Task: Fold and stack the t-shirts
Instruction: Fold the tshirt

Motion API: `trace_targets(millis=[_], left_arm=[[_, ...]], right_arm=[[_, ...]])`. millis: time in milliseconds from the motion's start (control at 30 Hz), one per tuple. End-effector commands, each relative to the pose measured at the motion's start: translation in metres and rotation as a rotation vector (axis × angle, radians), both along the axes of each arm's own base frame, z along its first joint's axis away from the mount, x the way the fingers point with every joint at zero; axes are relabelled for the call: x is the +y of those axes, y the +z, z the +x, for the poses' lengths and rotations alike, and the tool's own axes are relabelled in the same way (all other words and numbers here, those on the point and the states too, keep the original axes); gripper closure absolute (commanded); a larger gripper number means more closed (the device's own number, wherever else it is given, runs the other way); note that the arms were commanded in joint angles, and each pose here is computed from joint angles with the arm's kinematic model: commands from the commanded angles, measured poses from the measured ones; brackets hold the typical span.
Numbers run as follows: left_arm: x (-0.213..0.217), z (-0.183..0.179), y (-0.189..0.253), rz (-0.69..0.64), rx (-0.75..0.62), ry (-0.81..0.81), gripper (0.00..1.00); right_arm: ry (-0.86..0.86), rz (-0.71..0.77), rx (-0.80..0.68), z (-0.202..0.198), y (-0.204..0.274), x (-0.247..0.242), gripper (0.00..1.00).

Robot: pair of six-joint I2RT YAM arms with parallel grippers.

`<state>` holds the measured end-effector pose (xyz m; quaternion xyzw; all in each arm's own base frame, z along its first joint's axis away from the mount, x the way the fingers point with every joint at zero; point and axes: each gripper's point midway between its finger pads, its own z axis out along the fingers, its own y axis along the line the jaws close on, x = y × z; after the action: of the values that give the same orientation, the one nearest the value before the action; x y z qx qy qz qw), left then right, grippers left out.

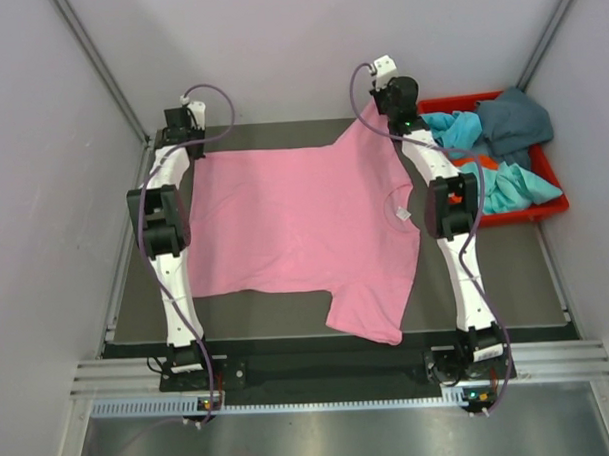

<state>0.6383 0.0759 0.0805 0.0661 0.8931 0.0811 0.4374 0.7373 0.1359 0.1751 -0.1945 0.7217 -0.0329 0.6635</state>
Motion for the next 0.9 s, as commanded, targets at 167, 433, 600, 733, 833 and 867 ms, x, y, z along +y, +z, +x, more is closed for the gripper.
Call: trace_targets(millis=[167,433,600,733,833,867], left_arm=[[-0.002,0.012,0.058,-0.019,-0.124,-0.021,1.00],[-0.023,-0.048,0.067,-0.069,0.010,-0.128,1.00],[-0.022,-0.076,0.084,-0.121,0.006,-0.129,1.00],[-0.023,-0.091,0.092,-0.140,0.020,-0.142,1.00],[-0.022,-0.102,0.098,-0.138,0.018,-0.152,1.00],[-0.022,-0.104,0.100,-0.138,0.016,-0.154,1.00]], right_arm=[[0.002,-0.013,-0.070,-0.020,0.076,-0.011,1.00],[0.139,-0.013,0.137,-0.091,0.083,0.001,1.00],[0.155,0.018,0.211,-0.130,0.090,0.000,1.00],[0.179,0.011,0.274,-0.155,0.078,0.002,1.00],[0.188,0.004,0.283,-0.170,0.083,0.001,1.00],[0.189,0.003,0.289,-0.176,0.083,0.000,1.00]])
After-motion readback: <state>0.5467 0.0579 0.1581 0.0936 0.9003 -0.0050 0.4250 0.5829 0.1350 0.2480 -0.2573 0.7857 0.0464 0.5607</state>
